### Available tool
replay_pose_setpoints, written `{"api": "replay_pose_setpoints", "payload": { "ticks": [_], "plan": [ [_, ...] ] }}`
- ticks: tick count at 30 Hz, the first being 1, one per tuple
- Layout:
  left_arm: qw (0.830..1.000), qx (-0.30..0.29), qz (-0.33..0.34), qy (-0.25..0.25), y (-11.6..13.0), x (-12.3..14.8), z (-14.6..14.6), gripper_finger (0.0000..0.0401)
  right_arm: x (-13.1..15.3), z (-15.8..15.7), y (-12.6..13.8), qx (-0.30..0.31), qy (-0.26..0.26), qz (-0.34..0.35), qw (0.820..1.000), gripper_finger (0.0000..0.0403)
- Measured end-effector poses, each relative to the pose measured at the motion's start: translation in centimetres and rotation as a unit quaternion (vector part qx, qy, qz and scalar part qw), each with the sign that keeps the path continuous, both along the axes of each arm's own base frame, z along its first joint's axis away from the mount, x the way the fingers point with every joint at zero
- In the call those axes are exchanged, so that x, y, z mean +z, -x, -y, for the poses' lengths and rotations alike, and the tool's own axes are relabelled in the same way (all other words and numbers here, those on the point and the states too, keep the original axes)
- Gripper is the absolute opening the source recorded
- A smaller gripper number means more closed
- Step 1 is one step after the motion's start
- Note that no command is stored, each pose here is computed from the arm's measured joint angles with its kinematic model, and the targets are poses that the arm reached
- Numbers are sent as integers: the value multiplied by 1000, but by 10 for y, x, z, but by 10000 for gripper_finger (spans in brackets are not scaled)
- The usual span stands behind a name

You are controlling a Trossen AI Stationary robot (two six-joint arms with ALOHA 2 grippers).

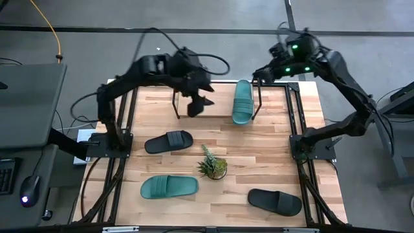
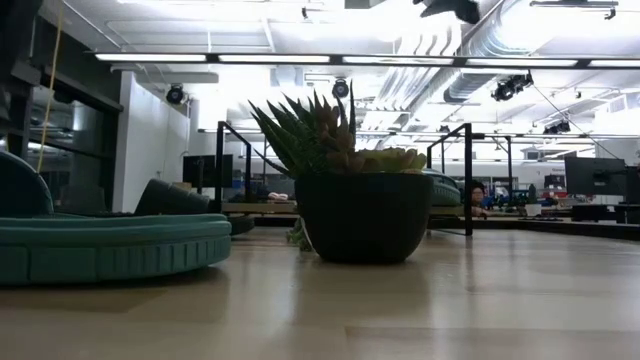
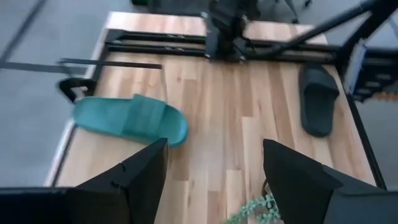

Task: Pick and place slides into the shelf
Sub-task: Put the right blue slipper on the shelf

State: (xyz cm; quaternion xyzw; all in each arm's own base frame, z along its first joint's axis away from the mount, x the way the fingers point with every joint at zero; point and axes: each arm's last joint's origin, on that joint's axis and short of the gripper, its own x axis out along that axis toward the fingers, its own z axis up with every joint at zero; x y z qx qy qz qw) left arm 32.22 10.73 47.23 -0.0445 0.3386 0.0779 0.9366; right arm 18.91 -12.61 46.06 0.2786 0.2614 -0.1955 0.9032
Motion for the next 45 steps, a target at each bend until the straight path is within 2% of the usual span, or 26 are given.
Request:
{"api": "replay_pose_setpoints", "payload": {
  "ticks": [9, 14, 18, 24, 28, 31, 37, 45],
  "plan": [
    [996, 70, 38, -28, 50, 35, 13, 246, -34, 1, -60, 79, -14, -63, 995, 131],
    [995, 80, 43, -42, 63, 42, 17, 246, -56, 3, -87, 111, -19, -99, 989, 131],
    [994, 95, 37, -45, 65, 42, 17, 246, -77, 8, -105, 147, -13, -137, 980, 131],
    [991, 126, 30, -22, 65, 39, 16, 246, -109, 16, -121, 181, -27, -205, 962, 131],
    [990, 136, 30, -25, 65, 39, 15, 246, -128, 23, -129, 171, -26, -258, 951, 131],
    [987, 155, 31, -26, 65, 39, 15, 246, -141, 27, -134, 186, -9, -293, 938, 131],
    [984, 176, 34, -20, 66, 39, 14, 246, -164, 33, -146, 216, -5, -320, 923, 131],
    [983, 180, 35, -17, 66, 39, 14, 246, -180, 39, -154, 257, 18, -336, 906, 131]
  ]
}}
